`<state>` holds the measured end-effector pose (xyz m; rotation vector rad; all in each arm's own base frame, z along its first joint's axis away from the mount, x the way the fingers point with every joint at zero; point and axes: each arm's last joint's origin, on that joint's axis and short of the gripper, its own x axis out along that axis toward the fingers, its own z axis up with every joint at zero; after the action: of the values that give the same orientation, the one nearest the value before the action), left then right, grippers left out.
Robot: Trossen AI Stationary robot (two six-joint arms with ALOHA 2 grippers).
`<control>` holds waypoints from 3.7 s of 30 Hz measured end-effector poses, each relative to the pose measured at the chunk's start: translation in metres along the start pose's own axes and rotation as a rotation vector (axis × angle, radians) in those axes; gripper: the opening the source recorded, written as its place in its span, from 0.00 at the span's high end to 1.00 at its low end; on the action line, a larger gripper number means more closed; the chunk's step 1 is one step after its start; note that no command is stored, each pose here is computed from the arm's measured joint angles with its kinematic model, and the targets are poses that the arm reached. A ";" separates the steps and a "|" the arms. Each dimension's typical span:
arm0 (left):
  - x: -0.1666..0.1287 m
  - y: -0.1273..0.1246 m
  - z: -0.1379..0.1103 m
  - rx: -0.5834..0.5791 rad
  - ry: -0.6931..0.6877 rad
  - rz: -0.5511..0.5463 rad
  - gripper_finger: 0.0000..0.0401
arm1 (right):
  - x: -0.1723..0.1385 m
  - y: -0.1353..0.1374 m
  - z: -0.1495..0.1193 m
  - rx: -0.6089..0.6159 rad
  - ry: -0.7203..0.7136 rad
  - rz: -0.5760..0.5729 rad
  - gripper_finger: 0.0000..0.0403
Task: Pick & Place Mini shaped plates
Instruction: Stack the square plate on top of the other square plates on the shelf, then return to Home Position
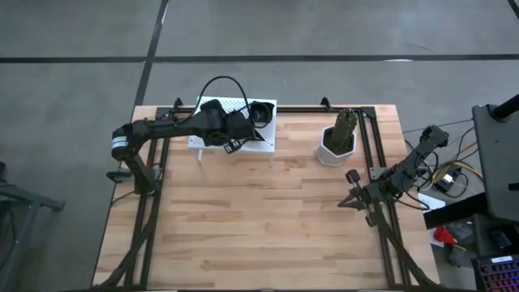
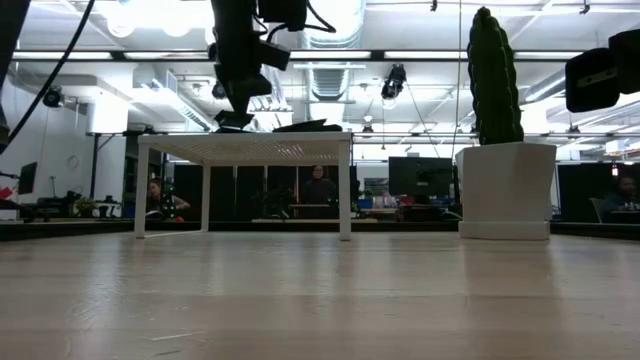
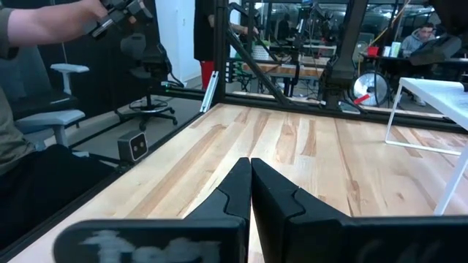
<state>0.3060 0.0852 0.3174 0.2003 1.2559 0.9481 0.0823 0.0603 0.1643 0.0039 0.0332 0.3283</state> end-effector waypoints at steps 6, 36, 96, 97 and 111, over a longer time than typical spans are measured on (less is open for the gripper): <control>0.000 -0.001 0.000 0.002 0.001 -0.001 1.00 | 0.000 0.000 0.000 0.001 0.000 0.001 0.98; 0.007 -0.008 -0.006 0.002 0.035 -0.031 0.75 | 0.000 0.000 0.000 0.002 0.000 0.000 0.98; -0.030 -0.003 -0.012 -0.030 -0.067 -0.065 1.00 | 0.000 0.000 0.000 0.002 0.000 0.000 0.98; -0.036 -0.003 -0.013 -0.048 -0.095 -0.081 1.00 | 0.000 0.000 0.000 0.001 0.000 0.000 0.98; -0.088 -0.051 -0.072 -0.056 -0.680 -0.639 1.00 | 0.000 0.000 0.000 0.002 0.000 0.000 0.98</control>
<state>0.2688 -0.0340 0.3244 0.0554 0.5910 0.3048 0.0823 0.0603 0.1642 0.0054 0.0334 0.3281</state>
